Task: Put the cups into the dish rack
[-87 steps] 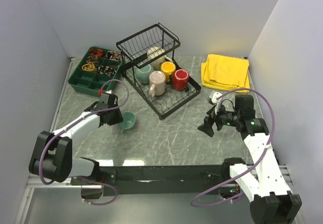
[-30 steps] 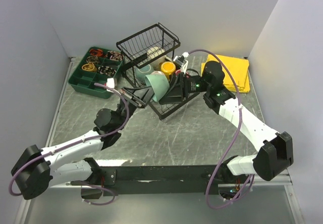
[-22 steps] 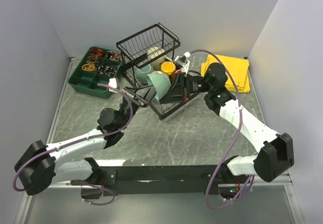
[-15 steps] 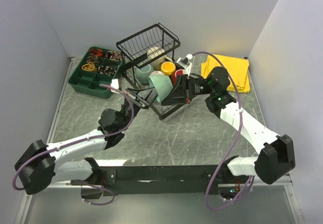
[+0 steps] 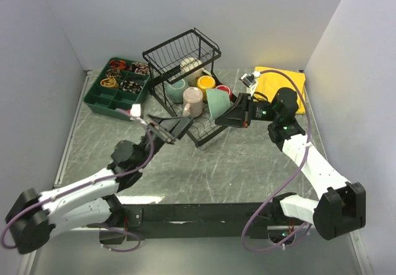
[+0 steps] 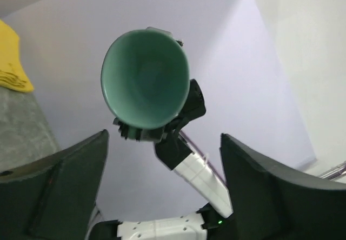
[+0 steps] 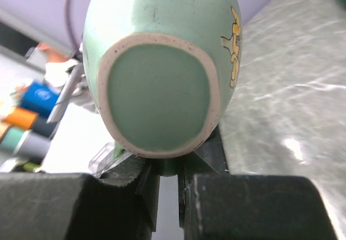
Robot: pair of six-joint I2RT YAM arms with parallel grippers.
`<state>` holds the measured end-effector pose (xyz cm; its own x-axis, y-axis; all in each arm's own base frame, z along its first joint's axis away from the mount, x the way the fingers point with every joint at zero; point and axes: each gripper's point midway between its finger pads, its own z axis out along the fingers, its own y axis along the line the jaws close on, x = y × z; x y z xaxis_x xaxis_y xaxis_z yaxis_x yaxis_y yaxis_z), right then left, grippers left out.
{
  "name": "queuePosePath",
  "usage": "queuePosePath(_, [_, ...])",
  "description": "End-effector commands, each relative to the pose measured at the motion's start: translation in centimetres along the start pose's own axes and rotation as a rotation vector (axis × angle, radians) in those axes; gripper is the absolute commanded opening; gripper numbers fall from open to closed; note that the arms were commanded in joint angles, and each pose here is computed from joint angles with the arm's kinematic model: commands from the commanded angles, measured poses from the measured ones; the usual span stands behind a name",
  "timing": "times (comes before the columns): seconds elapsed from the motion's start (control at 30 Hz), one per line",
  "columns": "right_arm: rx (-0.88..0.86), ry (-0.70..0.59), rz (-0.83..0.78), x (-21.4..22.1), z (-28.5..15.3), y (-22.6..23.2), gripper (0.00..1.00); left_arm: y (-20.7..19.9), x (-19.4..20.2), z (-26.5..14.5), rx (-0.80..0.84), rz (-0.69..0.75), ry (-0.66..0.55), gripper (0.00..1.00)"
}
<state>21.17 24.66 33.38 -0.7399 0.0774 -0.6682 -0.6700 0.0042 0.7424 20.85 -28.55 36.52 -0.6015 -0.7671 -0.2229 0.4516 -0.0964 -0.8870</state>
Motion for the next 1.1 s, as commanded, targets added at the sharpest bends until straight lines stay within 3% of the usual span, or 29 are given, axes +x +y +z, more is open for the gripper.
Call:
queuePosePath(0.0, [0.12,-0.06,-0.21,-1.8,-1.1,-0.4,0.0,2.3,-0.1,-3.5,-0.125,0.112,0.028,0.97])
queuePosePath(0.07, [0.242,-0.02,-0.269,-1.0,-1.8,-2.9,0.0,1.9,-1.4,-4.9,-0.162,0.181,-0.005,0.99])
queuePosePath(0.13, [0.363,0.002,-0.334,-1.2,-2.6,-5.0,0.0,4.6,-2.0,-6.7,-0.319,0.248,-0.001,0.96])
queuePosePath(0.2, [0.476,0.032,-0.401,-2.1,-3.5,-7.1,0.0,4.0,-3.2,-7.9,-0.359,0.321,-0.018,0.96])
queuePosePath(0.23, [0.517,0.105,-0.449,-1.2,-3.9,-8.4,0.0,5.8,-3.3,-9.3,-0.458,0.352,0.004,0.96])
queuePosePath(0.33, [0.616,0.258,-0.542,-0.8,-5.0,-11.7,0.0,6.2,-4.6,-11.3,-0.556,0.434,-0.002,0.96])
queuePosePath(0.43, [0.698,0.365,-0.654,-0.7,-5.2,-14.4,0.0,5.3,-5.4,-12.2,-0.569,0.465,-0.009,0.96])
queuePosePath(0.63, [0.696,0.447,-0.89,-0.7,-3.9,-15.9,0.0,4.9,-5.9,-14.2,-0.566,0.443,-0.028,0.96])
queuePosePath(1.07, [0.719,0.687,-1.088,-0.9,-1.8,-22.7,0.0,4.9,-6.8,-16.7,-0.575,0.407,-0.083,0.96])
